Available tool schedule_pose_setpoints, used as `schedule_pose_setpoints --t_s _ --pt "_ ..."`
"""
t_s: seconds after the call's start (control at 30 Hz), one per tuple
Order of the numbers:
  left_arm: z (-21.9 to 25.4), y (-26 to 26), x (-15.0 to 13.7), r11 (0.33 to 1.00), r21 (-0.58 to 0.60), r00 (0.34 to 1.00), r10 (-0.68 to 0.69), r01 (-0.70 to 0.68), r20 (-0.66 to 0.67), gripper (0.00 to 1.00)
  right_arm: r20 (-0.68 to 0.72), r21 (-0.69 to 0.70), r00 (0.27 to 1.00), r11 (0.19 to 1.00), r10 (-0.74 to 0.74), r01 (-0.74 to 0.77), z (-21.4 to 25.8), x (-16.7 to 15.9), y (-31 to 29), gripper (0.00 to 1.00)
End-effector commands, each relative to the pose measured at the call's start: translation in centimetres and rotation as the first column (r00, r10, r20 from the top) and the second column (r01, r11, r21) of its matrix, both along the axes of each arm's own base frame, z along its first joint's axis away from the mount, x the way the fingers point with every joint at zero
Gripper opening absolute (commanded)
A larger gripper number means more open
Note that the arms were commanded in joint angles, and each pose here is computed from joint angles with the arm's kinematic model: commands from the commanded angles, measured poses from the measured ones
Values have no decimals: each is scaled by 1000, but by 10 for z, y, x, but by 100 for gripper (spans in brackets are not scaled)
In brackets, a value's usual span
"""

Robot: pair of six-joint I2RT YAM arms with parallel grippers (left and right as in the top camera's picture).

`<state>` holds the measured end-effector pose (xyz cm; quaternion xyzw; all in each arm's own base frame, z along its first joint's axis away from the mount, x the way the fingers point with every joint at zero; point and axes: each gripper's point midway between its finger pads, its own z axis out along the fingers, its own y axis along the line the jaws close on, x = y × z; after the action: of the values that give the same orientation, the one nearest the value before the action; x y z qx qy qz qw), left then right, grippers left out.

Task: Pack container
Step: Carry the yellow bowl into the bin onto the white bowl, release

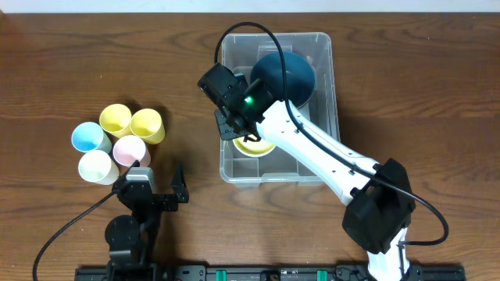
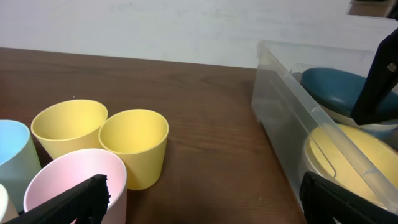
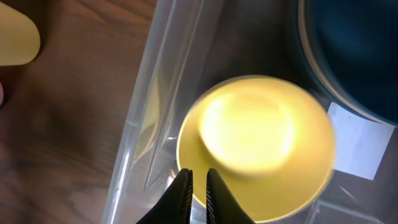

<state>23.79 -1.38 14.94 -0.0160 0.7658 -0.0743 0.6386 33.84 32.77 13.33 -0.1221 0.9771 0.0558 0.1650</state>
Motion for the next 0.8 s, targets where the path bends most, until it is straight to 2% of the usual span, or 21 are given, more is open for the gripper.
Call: schedule_pose_setpoints --t_s 0.0,0.1,0.17,0.23,0.27,0.3,0.33,0.53,0.67,0.77 --pt "-13 0 0 1000 11 1000 -5 5 -28 98 -19 -3 1000 1000 -8 8 -6 -3 2 13" --pt "-13 0 0 1000 10 1000 -5 5 -29 98 -3 -17 1000 1000 -14 14 -5 0 -1 20" --pt "-13 0 0 1000 10 1000 -5 5 -29 98 34 -46 999 998 -31 33 -1 6 -8 32" --pt "-13 0 0 1000 10 1000 -5 5 -29 98 62 -64 997 997 -47 51 7 11 -15 54" --pt "-13 0 0 1000 10 1000 -5 5 -29 98 80 -69 995 995 -60 65 16 15 -21 78" --pt "-13 0 0 1000 10 1000 -5 5 -29 98 103 -70 992 994 -75 82 28 19 -27 95" --pt "-13 0 0 1000 10 1000 -5 5 -28 98 120 -68 989 993 -91 100 39 23 -33 99" --pt "-13 0 0 1000 10 1000 -5 5 -29 98 194 21 927 946 -322 324 124 45 -111 99" --pt "-13 0 0 1000 10 1000 -5 5 -29 98 179 78 824 843 -537 532 156 45 -187 99" --pt "-13 0 0 1000 11 1000 -5 5 -29 98 144 56 728 740 -671 671 160 37 -245 99"
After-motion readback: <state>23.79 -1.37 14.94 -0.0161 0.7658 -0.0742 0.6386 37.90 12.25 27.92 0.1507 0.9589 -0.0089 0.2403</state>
